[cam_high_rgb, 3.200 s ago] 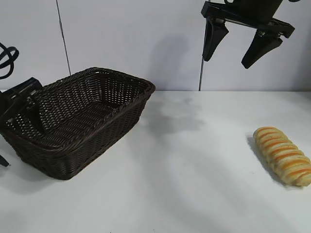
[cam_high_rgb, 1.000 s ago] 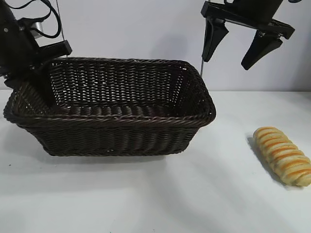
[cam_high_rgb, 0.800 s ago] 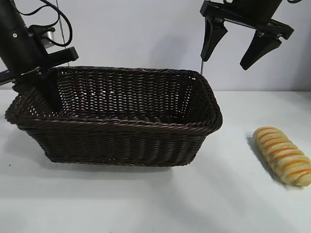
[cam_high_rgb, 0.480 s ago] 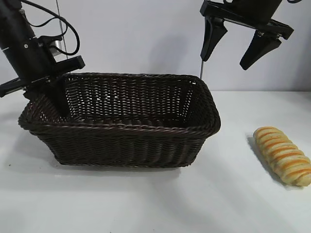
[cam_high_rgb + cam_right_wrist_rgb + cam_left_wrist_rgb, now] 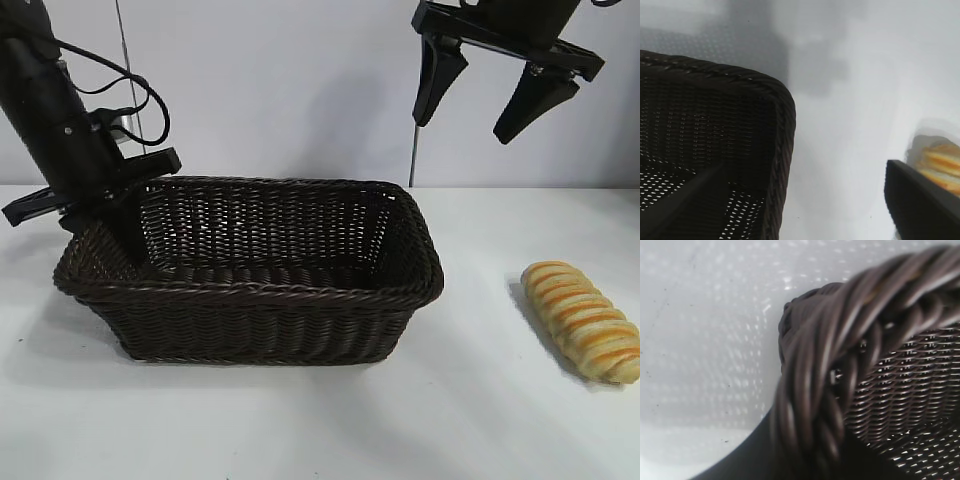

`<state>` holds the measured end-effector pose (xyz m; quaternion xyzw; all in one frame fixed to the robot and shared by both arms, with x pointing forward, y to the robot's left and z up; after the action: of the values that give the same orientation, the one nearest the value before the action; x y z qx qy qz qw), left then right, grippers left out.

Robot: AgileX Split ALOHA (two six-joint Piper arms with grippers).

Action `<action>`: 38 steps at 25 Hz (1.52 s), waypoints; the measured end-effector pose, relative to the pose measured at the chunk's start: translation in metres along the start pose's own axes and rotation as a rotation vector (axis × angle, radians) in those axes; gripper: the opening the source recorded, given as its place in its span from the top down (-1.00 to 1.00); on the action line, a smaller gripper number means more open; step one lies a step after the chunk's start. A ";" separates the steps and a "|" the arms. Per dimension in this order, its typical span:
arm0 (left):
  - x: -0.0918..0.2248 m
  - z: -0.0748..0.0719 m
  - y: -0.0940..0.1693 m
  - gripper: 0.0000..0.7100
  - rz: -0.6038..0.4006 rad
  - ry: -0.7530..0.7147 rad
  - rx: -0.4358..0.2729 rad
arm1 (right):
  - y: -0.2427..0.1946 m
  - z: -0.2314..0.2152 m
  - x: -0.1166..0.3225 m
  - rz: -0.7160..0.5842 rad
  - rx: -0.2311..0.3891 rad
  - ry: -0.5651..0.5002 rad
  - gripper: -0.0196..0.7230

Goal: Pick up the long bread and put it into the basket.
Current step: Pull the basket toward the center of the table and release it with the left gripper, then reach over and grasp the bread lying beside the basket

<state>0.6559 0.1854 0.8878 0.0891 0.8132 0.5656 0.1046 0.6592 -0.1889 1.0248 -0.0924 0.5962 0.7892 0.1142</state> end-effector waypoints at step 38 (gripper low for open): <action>0.028 -0.078 0.103 -0.52 -0.185 -0.101 0.083 | 0.000 0.000 0.000 0.001 0.000 0.000 -0.70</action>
<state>0.6108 0.1578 1.0093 0.0466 0.8342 0.5142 0.1935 0.6591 -0.1889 1.0248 -0.0921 0.5963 0.7893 0.1139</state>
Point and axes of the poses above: a point on each arm's last joint axis where the gripper is mounted, y pointing back along that axis away from the gripper, z along the wrist's bending axis when the last joint is at zero, x = y × z, the point moved 4 cm from there along -y, pointing out along that axis toward the gripper, and after that the axes turned 11 degrees about -y, right-handed, at the moved point
